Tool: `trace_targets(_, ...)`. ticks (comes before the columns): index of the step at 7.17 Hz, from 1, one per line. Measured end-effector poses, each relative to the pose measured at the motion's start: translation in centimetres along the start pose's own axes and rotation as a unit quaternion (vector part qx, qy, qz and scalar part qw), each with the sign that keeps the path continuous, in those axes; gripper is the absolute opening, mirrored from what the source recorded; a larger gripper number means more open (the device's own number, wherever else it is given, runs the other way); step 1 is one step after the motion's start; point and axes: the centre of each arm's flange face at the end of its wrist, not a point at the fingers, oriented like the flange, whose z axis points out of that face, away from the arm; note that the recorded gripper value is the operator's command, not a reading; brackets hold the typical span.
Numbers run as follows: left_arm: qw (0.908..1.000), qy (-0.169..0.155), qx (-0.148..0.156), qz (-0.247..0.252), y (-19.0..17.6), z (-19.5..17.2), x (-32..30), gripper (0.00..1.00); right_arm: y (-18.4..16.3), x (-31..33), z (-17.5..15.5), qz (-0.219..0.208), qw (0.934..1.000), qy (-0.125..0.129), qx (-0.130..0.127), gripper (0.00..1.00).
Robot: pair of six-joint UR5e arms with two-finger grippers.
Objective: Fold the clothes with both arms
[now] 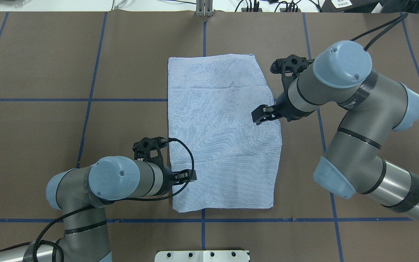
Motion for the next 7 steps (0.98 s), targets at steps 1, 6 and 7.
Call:
trace_targets(1, 0.9999, -0.011, -0.006, 0.002, 0.8, 0.4, 0.0, 0.76, 0.0, 0.1, 0.0, 0.0, 1.0, 0.0, 0.0, 1.0)
trace_targets(6, 0.9995, -0.024, -0.021, 0.006, 2.5, 0.7, -0.1, 0.67, 0.1, 0.3, 0.2, 0.001, 1.0, 0.002, -0.001, 1.0)
trace_targets(7, 0.9994, -0.024, -0.024, 0.008, 3.0, 0.7, -0.1, 0.64, 0.1, 0.3, 0.2, 0.002, 1.0, 0.003, -0.002, 1.0)
